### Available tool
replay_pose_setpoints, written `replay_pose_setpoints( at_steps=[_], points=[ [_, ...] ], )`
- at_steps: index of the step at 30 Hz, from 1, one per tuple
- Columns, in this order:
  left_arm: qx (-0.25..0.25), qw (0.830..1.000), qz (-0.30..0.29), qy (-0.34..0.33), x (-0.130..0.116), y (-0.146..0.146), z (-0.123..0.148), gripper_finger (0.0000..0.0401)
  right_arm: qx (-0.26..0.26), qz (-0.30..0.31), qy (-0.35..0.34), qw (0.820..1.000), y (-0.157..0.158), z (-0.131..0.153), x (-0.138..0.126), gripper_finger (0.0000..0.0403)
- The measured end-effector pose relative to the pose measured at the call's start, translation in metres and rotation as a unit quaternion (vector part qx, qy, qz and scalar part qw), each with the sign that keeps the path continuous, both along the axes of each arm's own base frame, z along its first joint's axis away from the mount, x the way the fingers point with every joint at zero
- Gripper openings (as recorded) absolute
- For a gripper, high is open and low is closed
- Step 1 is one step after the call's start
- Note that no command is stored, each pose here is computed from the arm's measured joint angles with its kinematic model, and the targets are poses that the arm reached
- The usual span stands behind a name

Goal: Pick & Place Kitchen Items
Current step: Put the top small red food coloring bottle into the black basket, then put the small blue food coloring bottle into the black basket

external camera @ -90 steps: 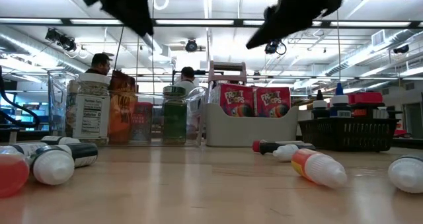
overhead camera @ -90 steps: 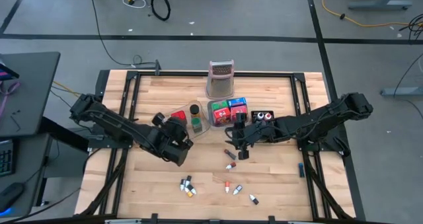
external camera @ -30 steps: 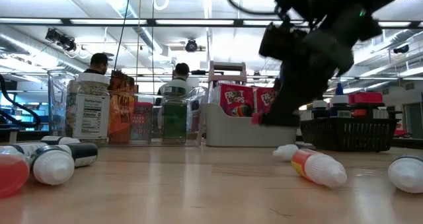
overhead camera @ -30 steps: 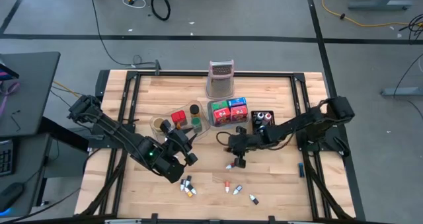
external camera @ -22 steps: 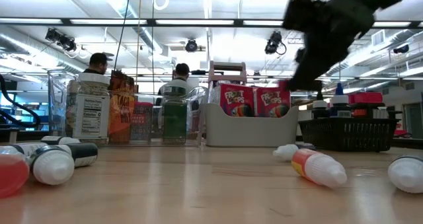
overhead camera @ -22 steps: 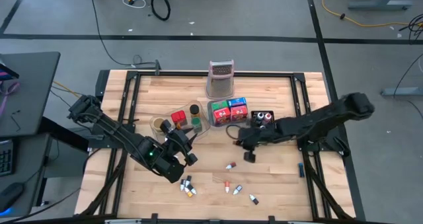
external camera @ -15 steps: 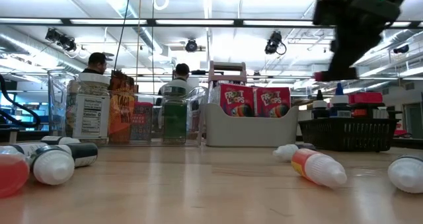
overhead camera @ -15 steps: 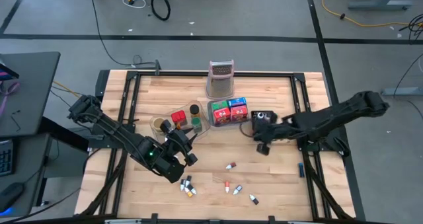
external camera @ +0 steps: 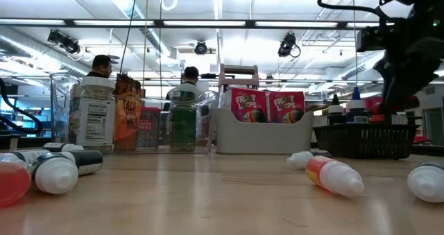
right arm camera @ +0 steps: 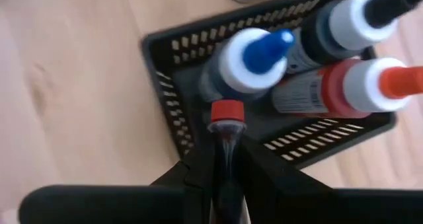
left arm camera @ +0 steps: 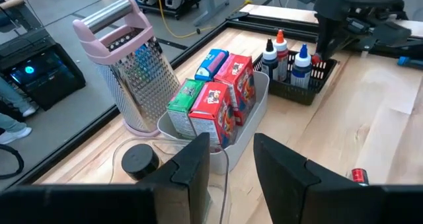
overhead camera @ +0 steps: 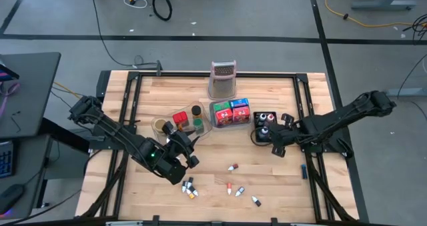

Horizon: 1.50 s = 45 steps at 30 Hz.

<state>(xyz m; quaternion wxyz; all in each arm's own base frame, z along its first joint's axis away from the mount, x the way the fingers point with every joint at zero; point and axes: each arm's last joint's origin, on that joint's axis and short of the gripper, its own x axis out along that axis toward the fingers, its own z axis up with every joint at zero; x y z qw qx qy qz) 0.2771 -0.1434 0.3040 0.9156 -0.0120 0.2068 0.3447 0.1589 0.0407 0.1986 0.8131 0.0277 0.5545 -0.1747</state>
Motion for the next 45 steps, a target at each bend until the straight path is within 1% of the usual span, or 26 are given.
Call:
replay_pose_setpoints(
  at_steps=[4, 9, 13, 19, 21, 25, 27, 29, 32, 35, 37, 40, 43, 45],
  points=[
    [0.0, 1.0, 0.0, 0.0, 0.0, 0.0, 0.0, 0.0126, -0.028, -0.008, -0.014, 0.999, -0.002, -0.002, 0.001, 0.0068],
    [0.0, 1.0, 0.0, 0.0, 0.0, 0.0, 0.0, 0.0126, -0.031, 0.016, -0.039, 0.999, 0.0, 0.0, 0.006, 0.0083],
    [0.0, 1.0, 0.0, 0.0, 0.0, 0.0, 0.0, 0.0126, -0.017, 0.029, -0.047, 0.998, 0.002, 0.001, 0.009, 0.0111],
    [0.0, 1.0, 0.0, 0.0, 0.0, 0.0, 0.0, 0.0126, -0.036, 0.02, -0.051, 0.998, 0.0, 0.001, 0.009, 0.0163],
    [0.0, 1.0, 0.0, 0.0, 0.0, 0.0, 0.0, 0.0126, -0.033, 0.02, -0.051, 0.998, 0.001, 0.001, 0.009, 0.0178],
    [0.0, 1.0, 0.0, 0.0, 0.0, 0.0, 0.0, 0.0126, 0.008, 0.019, -0.044, 0.999, 0.003, 0.0, 0.008, 0.0198],
    [0.0, 1.0, 0.0, 0.0, 0.0, 0.0, 0.0, 0.0126, 0.048, 0.016, -0.038, 0.998, 0.005, -0.001, 0.008, 0.0202],
    [0.0, 1.0, 0.0, 0.0, 0.0, 0.0, 0.0, 0.0126, 0.1, 0.012, -0.029, 0.995, 0.008, -0.001, 0.008, 0.0203],
    [0.0, 1.0, 0.0, 0.0, 0.0, 0.0, 0.0, 0.0126, 0.164, 0.025, -0.012, 0.986, 0.012, 0.0, 0.008, 0.0203],
    [0.0, 1.0, 0.0, -0.001, 0.0, 0.0, 0.0, 0.0126, 0.19, 0.043, -0.001, 0.981, 0.014, 0.0, 0.007, 0.0203],
    [-0.001, 1.0, 0.0, -0.001, 0.0, 0.0, 0.0, 0.0126, 0.199, 0.039, 0.002, 0.979, 0.014, 0.0, 0.007, 0.0204],
    [-0.001, 1.0, 0.001, -0.001, 0.0, 0.0, 0.0, 0.0126, 0.229, 0.001, 0.023, 0.973, 0.017, -0.001, 0.003, 0.0204],
    [-0.001, 1.0, 0.001, -0.001, 0.0, 0.0, 0.0, 0.0126, 0.275, -0.071, 0.071, 0.956, 0.02, -0.002, -0.005, 0.0204],
    [-0.001, 1.0, 0.001, -0.001, 0.0, 0.0, 0.0, 0.0126, 0.288, -0.123, 0.102, 0.944, 0.021, -0.003, -0.011, 0.0204]
  ],
)
